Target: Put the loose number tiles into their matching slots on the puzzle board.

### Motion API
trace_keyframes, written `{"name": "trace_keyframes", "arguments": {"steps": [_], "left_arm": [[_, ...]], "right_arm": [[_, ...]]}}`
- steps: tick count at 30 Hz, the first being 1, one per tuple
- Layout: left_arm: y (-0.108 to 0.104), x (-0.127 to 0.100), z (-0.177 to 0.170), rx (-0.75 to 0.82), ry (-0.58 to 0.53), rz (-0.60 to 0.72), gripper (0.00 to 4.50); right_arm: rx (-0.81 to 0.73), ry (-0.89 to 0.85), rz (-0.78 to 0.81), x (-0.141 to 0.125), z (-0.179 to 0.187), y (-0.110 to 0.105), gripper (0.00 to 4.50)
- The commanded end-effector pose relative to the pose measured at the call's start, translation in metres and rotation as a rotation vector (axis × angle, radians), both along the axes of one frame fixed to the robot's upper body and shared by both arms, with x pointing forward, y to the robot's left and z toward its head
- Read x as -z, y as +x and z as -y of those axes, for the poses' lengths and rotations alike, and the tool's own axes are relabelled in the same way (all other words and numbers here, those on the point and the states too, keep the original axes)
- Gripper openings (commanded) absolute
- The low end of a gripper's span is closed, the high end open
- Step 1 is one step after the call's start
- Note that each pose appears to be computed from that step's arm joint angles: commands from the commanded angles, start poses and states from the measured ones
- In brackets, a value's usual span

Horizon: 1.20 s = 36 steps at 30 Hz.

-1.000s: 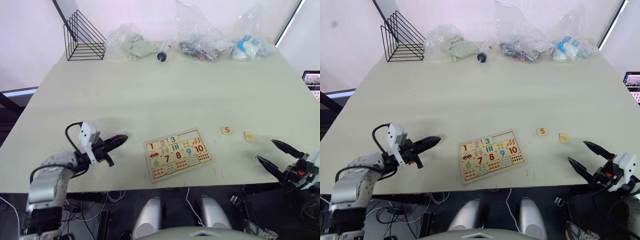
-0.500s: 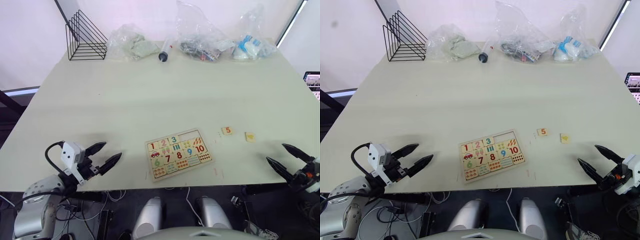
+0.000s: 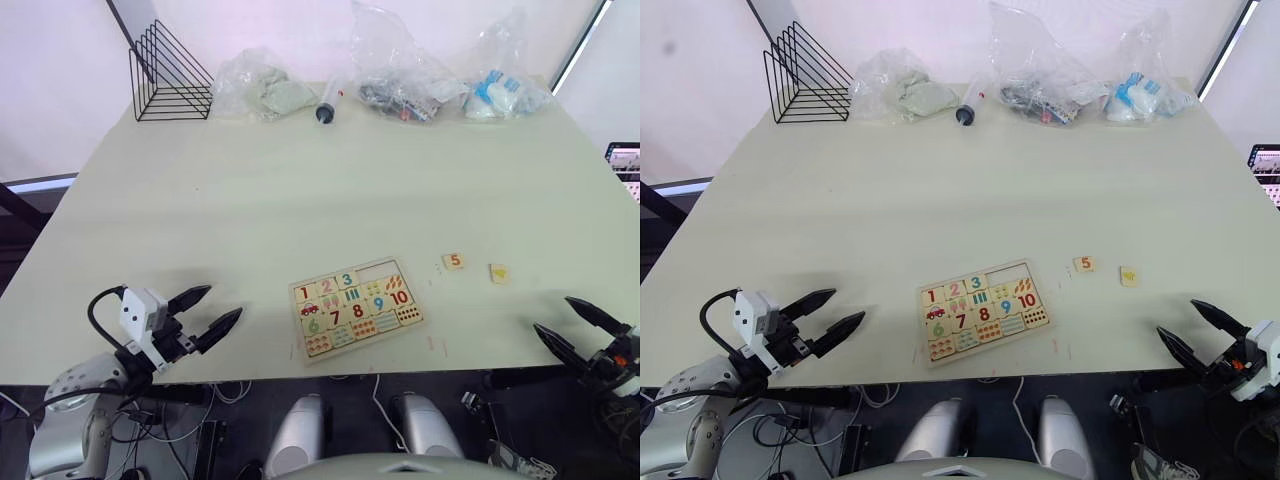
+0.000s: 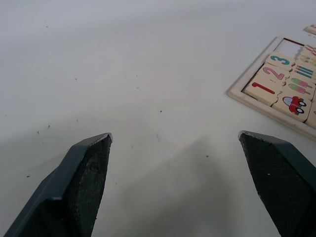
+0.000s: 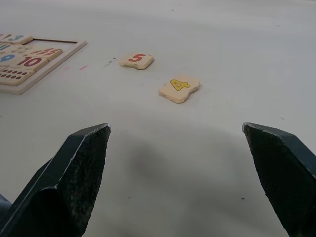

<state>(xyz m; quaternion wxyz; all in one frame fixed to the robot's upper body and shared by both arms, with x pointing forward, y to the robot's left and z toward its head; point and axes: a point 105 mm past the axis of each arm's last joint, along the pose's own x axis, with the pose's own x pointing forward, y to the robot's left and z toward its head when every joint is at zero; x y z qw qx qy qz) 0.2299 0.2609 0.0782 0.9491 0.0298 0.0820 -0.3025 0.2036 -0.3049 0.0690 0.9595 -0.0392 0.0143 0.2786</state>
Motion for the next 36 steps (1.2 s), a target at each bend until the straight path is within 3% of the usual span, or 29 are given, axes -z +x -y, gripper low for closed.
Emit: {"name": "trace_keyframes", "arguments": {"steps": [1, 36], "left_arm": [[0.001, -0.009, -0.003, 0.010, 0.009, 0.033, 4.38], [-0.005, -0.011, -0.002, 0.070, 0.051, 0.025, 4.38]], "right_arm": [[-0.002, -0.029, 0.049, -0.010, 0.000, 0.000, 4.50], [-0.069, -0.049, 0.091, -0.012, -0.010, 0.010, 4.50]]}}
